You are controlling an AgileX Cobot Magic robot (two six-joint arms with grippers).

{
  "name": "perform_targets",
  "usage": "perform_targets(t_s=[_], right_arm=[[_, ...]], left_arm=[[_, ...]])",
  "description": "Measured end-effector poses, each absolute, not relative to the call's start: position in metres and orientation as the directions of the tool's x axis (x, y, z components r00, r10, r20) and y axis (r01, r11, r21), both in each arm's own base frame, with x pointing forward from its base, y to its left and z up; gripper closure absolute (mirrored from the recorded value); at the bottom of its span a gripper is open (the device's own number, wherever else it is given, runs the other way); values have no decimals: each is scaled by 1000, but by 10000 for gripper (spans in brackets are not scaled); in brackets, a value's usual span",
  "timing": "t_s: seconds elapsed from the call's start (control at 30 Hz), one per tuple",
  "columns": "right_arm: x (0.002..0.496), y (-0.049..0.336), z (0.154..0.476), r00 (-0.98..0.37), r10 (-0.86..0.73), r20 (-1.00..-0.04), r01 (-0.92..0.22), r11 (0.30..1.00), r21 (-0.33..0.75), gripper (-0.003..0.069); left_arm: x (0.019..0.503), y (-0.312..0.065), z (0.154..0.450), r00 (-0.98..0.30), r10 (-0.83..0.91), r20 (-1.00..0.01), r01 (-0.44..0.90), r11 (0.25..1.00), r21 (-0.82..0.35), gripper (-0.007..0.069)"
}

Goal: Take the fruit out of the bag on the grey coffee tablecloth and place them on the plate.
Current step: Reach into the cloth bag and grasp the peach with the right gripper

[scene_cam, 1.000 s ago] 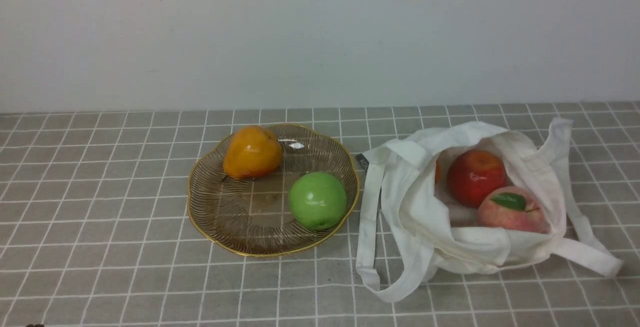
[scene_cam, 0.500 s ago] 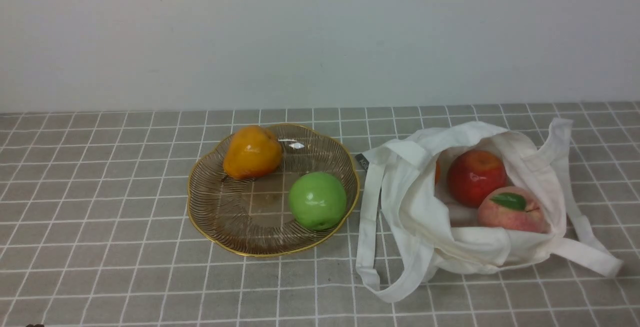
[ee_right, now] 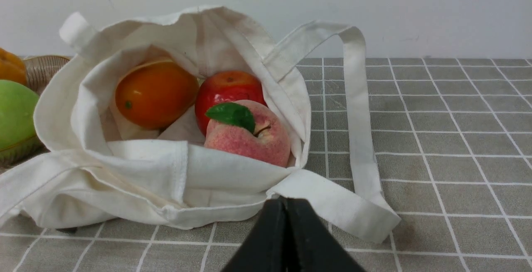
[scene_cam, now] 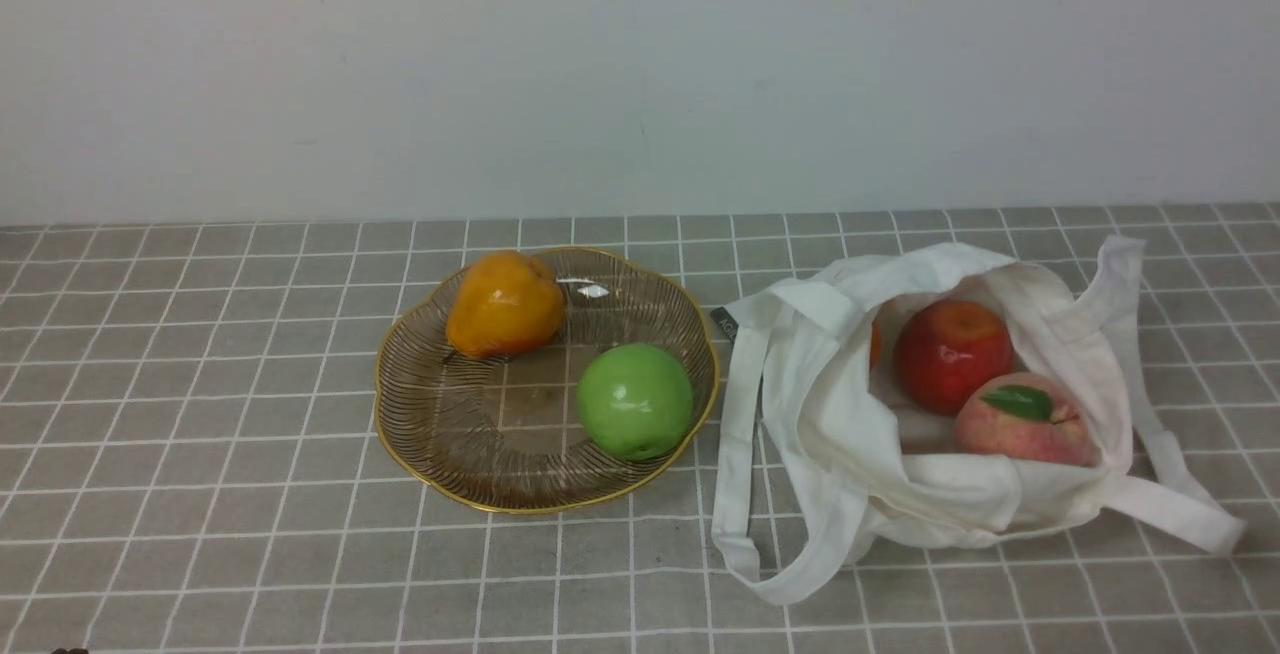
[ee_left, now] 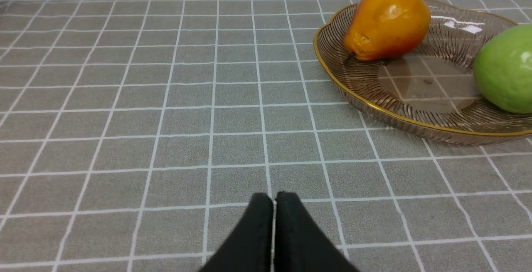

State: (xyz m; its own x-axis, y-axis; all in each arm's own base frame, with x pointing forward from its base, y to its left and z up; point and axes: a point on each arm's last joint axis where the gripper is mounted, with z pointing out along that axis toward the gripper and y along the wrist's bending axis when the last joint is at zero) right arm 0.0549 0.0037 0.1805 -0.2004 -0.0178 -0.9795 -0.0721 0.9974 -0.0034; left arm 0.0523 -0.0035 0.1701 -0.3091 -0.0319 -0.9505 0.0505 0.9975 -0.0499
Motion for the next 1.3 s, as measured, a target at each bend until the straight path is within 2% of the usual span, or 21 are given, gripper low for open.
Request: perform_targets(t_s=[0.13,0.2,0.23,0.27,0.37,0.43,0.57,0.63,0.7,0.83,0.9,0.93,1.0,1.03,1.07,1.13,1.17,1.23,1.3], right_arm=[[55,4,181,-203,20,-979,-70,997,35,673],[55,7,182,-200,177,-964,-64,979,193,673],[55,7,182,-199,210,-957,-61,972,225,673],[55,9,183,-205,406,-891,-51,904,424,673],[55,13,186,-207,663,-720,-37,730,682,673],[55,14,188,-207,737,-643,-33,652,758,673],[55,14,189,-203,781,-591,-32,598,801,673],[55,14,189,-205,780,-592,-34,598,801,673],[54,15,199,-200,755,-625,-61,627,777,673],[46,15,257,-100,591,-801,-173,782,599,673],[48,15,285,-110,475,-873,-172,856,488,673],[47,15,289,-98,469,-878,-175,860,479,673],[65,17,307,-258,311,-915,-122,929,350,673],[79,17,306,-372,248,-895,-54,956,287,673],[85,17,307,-451,207,-868,-71,961,266,673],[106,17,299,-617,147,-774,-35,976,213,673],[119,18,293,-703,122,-701,-20,981,191,673],[142,21,284,-795,93,-599,-21,984,180,673],[162,26,279,-840,58,-539,-51,981,185,673]], left_arm=[[52,-3,170,-309,-32,-950,50,997,-50,633],[52,-3,170,-309,-32,-950,50,997,-50,633],[52,-3,170,-309,-32,-950,50,997,-50,633],[52,-3,170,-309,-32,-950,50,997,-50,633],[52,-3,170,-309,-32,-950,50,997,-50,633],[52,-3,170,-309,-32,-950,50,997,-50,633],[52,-3,170,-309,-32,-950,50,997,-50,633],[52,-3,170,-309,-32,-950,50,997,-50,633],[52,-3,170,-309,-32,-950,50,997,-50,633],[52,-3,170,-309,-32,-950,50,997,-50,633],[52,-3,170,-309,-32,-950,50,997,-50,633],[52,-3,170,-309,-32,-950,50,997,-50,633],[52,-3,170,-309,-32,-950,50,997,-50,633],[52,-3,170,-309,-32,-950,50,997,-50,633],[52,-3,170,-309,-32,-950,50,997,-50,633],[52,-3,170,-309,-32,-950,50,997,-50,633],[52,-3,170,-309,-32,-950,50,997,-50,633],[52,-3,170,-309,-32,-950,50,997,-50,633],[52,-3,170,-309,-32,-950,50,997,-50,633]])
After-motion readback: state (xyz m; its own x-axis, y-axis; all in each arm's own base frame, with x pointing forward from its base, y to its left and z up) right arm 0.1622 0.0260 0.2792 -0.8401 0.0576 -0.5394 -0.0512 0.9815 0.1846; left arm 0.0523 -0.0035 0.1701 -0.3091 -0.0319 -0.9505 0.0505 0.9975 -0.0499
